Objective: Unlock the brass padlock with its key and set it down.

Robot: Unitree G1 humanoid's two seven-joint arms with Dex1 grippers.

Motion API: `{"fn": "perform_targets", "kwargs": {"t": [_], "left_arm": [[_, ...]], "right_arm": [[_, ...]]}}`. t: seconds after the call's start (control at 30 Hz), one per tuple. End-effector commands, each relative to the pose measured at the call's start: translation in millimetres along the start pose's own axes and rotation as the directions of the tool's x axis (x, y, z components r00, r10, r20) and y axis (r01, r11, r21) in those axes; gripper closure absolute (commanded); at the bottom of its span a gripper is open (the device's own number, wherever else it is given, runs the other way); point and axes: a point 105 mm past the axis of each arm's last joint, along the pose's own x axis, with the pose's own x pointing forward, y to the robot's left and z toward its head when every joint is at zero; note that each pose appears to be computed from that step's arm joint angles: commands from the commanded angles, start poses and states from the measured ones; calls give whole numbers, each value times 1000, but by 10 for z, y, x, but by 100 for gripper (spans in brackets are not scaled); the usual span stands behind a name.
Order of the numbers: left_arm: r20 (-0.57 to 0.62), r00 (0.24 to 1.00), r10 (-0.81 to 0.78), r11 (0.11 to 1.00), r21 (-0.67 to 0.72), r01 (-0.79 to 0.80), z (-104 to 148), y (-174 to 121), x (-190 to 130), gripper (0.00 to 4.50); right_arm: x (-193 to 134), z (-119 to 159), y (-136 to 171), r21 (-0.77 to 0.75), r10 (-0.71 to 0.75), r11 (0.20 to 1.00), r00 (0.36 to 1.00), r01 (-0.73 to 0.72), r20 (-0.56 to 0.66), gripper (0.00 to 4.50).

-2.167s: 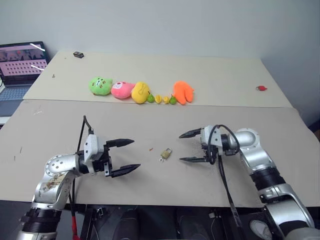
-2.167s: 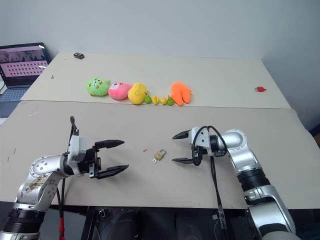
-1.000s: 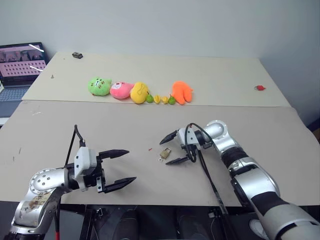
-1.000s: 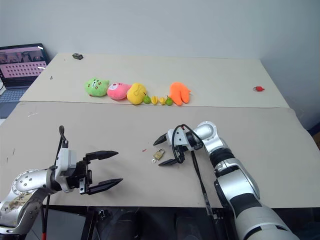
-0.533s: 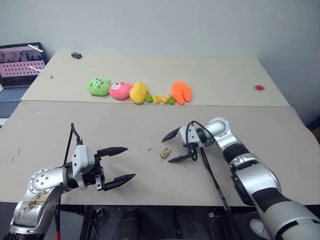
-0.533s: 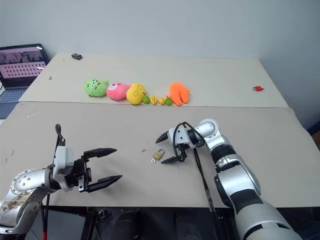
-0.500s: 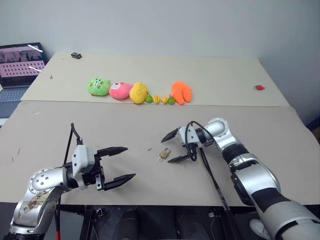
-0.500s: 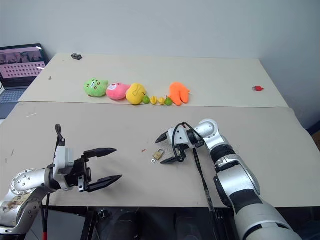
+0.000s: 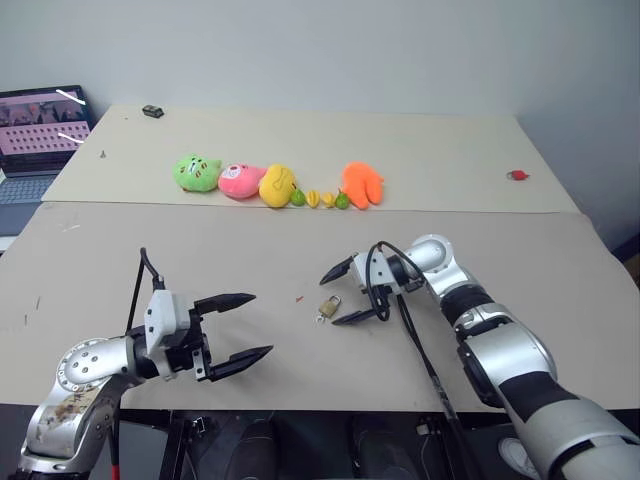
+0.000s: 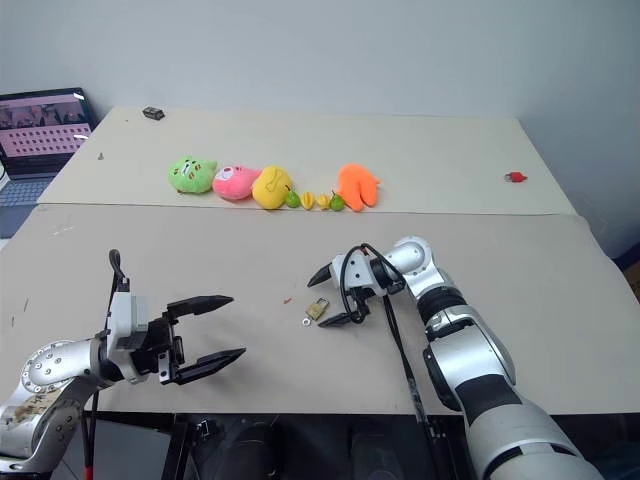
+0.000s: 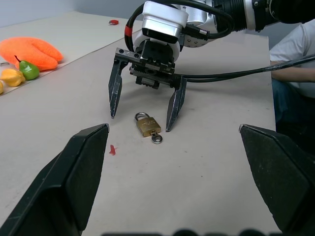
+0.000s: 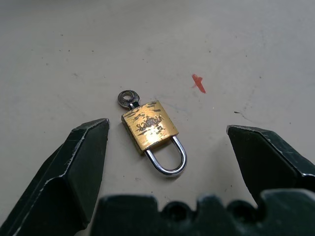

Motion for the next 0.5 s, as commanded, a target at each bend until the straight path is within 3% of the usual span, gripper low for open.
{"fn": "perform_targets", "kwargs": {"t": [0.03,0.1,0.23,0.5], "left_arm": [[27,1000,-2,1000,26,1,103,-26,-5,0],[27,1000,1,1000,26,-2,106,-22,-6,0],[30,1000,6,1000,27,-7,124,-10,-5,0],[35,999,0,1000,29,-1,143,15,19,0]], "right_arm": [[-45,57,-85,-27,-29,999,1000,29,5,27],[-34,54,-74,-25,-26,999,1000,27,8,74],[-32,51,-67,-24,-25,999,1000,25,9,211],[-33,32,-60,-17,-26,1000,1000,25,-1,211]]}}
